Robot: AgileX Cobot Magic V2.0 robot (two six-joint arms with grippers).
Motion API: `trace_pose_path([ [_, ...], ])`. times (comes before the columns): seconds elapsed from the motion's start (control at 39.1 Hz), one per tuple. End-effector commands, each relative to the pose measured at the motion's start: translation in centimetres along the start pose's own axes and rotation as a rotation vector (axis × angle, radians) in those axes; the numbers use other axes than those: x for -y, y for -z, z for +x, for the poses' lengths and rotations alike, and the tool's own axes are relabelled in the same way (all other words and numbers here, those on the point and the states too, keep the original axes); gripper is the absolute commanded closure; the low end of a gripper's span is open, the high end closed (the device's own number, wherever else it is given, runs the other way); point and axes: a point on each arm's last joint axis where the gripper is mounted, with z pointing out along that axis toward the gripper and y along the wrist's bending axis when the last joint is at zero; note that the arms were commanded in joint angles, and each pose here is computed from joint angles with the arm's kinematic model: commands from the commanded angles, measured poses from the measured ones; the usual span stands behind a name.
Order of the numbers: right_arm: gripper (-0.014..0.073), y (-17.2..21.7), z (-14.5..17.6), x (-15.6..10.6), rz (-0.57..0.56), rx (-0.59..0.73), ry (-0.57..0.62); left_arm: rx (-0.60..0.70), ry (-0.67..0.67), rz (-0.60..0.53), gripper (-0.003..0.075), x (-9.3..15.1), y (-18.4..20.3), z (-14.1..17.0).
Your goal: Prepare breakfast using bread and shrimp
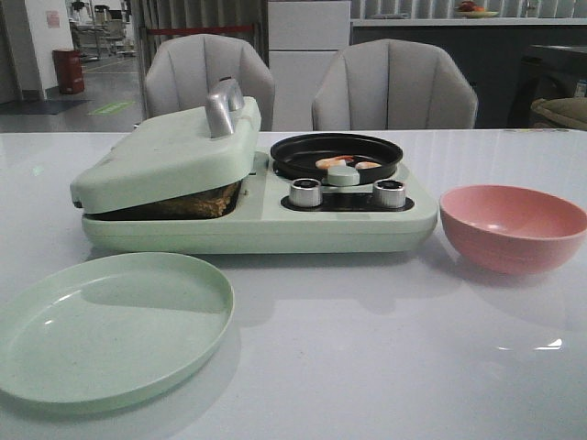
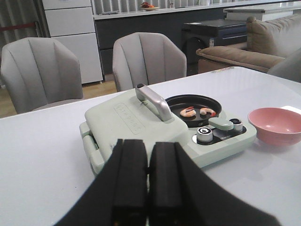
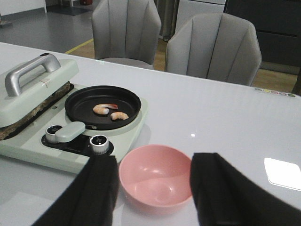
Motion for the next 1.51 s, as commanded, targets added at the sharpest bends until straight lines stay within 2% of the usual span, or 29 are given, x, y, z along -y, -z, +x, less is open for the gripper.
trace_pose_path([
  [0.0,0.0141,0.8,-0.2,0.4,0.049,0.150,-0.030,0.095,0.025,-0.019,0.0606,-0.2,0.1,-1.6],
  [0.1,0.0141,1.5,0.1,0.5,0.059,0.198,-0.039,0.095,0.025,-0.019,0.0606,-0.2,0.1,-1.6],
  [0.23,0.0141,1.4,0.7,0.2,0.033,0.131,-0.038,0.095,0.025,-0.019,0.0606,-0.2,0.1,-1.6],
  [0.33,0.0153,1.4,0.8,0.2,0.032,0.129,-0.038,0.095,0.025,-0.019,0.0606,-0.2,0.1,-1.6],
  [0.41,0.0211,1.4,0.7,0.2,0.034,0.133,-0.038,0.095,0.025,-0.019,0.0606,-0.2,0.1,-1.6],
  [0.61,0.0463,1.4,0.7,0.2,0.035,0.136,-0.038,0.095,0.025,-0.019,0.0606,-0.2,0.1,-1.6],
  [1.48,0.0453,1.4,0.7,0.2,0.034,0.135,-0.038,0.086,0.026,-0.014,0.0606,-0.2,0.0,-1.3],
])
